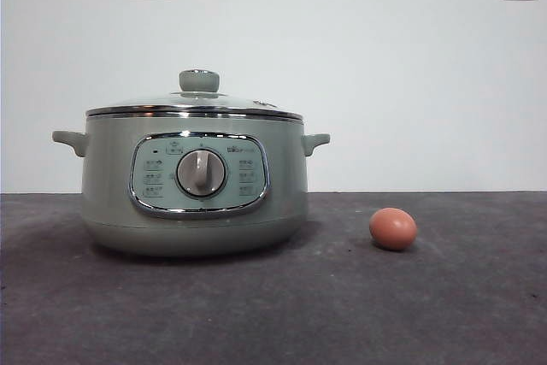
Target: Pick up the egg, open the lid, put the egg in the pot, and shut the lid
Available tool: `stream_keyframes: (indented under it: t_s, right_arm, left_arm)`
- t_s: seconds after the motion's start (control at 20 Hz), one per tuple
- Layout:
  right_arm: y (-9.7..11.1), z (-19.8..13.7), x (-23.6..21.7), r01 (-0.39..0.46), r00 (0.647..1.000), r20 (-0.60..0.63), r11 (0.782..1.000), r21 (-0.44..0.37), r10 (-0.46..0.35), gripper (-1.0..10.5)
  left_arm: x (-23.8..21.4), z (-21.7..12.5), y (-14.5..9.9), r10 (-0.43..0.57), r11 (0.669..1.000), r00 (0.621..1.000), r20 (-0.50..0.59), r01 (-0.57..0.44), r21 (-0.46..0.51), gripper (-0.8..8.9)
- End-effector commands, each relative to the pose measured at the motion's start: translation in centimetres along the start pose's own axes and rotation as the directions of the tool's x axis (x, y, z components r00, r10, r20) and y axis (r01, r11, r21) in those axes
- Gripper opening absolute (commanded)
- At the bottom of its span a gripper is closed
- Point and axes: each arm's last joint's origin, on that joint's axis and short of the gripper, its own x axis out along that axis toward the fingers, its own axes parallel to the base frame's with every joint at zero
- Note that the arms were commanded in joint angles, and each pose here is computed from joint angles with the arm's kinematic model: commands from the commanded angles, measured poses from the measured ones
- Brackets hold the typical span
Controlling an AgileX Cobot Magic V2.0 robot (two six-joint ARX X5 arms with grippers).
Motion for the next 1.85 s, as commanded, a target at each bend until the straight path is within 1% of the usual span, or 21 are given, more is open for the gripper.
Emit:
stream_keyframes:
  t_s: [0.05, 0.15, 0.25, 0.45, 0.65, 0.85, 1.0, 1.4, 1.45, 1.5, 1.65, 1.8, 1.85]
  right_arm:
    - [0.0, 0.1, 0.1, -0.019, 1.000, 0.000, 1.000, -0.004, 0.019, 5.7]
    - [-0.1, 0.3, 0.5, -0.025, 1.000, -0.012, 1.000, 0.000, 0.025, 5.7]
    - [-0.2, 0.4, 1.0, -0.026, 0.999, -0.030, 1.000, 0.006, 0.026, 5.7]
    - [-0.5, 0.5, 1.9, -0.027, 0.997, -0.065, 0.999, 0.017, 0.029, 5.7]
    - [-0.7, 0.6, 2.7, -0.029, 0.994, -0.102, 0.999, 0.029, 0.031, 5.7]
    - [-0.8, 0.5, 2.9, -0.029, 0.992, -0.124, 0.999, 0.035, 0.033, 5.7]
    - [-0.8, 0.5, 3.1, -0.029, 0.991, -0.128, 0.999, 0.037, 0.034, 5.7]
    - [-0.8, 0.5, 3.1, -0.028, 0.991, -0.128, 0.999, 0.037, 0.033, 5.7]
    - [-0.8, 0.5, 3.1, -0.029, 0.991, -0.128, 0.999, 0.037, 0.033, 5.7]
    - [-0.8, 0.5, 3.1, -0.028, 0.991, -0.128, 0.999, 0.037, 0.033, 5.7]
    - [-0.8, 0.5, 3.1, -0.028, 0.991, -0.128, 0.999, 0.037, 0.033, 5.7]
    - [-0.8, 0.5, 3.1, -0.028, 0.991, -0.129, 0.999, 0.037, 0.033, 5.7]
    - [-0.8, 0.5, 3.1, -0.028, 0.991, -0.129, 0.999, 0.037, 0.033, 5.7]
  left_arm:
    - [1.3, 1.3, 0.3, -0.031, 0.999, 0.999, -0.021, 0.031, 0.008, 5.98]
    - [3.2, 2.5, 0.7, -0.064, 0.998, 0.997, -0.054, 0.065, 0.015, 5.98]
    - [5.6, 3.7, 1.1, -0.089, 0.995, 0.992, -0.093, 0.093, 0.043, 5.98]
    - [11.5, 5.2, 1.6, -0.077, 0.990, 0.984, -0.160, 0.094, 0.106, 5.98]
    - [17.6, 5.6, 1.8, -0.026, 0.983, 0.976, -0.218, 0.065, 0.173, 5.98]
    - [22.4, 4.7, 2.1, -0.009, 0.975, 0.965, -0.264, 0.067, 0.210, 5.98]
    - [24.9, 3.5, 2.2, 0.012, 0.973, 0.954, -0.300, 0.058, 0.225, 5.98]
    - [28.2, 1.4, 2.3, 0.024, 0.973, 0.928, -0.372, 0.064, 0.221, 5.82]
    - [28.3, 1.3, 2.3, 0.023, 0.973, 0.926, -0.376, 0.066, 0.221, 5.22]
    - [28.4, 1.3, 2.2, 0.020, 0.973, 0.926, -0.378, 0.069, 0.220, 4.27]
    - [28.4, 1.3, 2.1, 0.018, 0.973, 0.926, -0.377, 0.070, 0.218, 2.40]
    - [28.4, 1.2, 2.1, 0.018, 0.975, 0.925, -0.380, 0.069, 0.213, 1.27]
    - [28.4, 1.2, 2.1, 0.018, 0.975, 0.925, -0.380, 0.069, 0.212, 1.11]
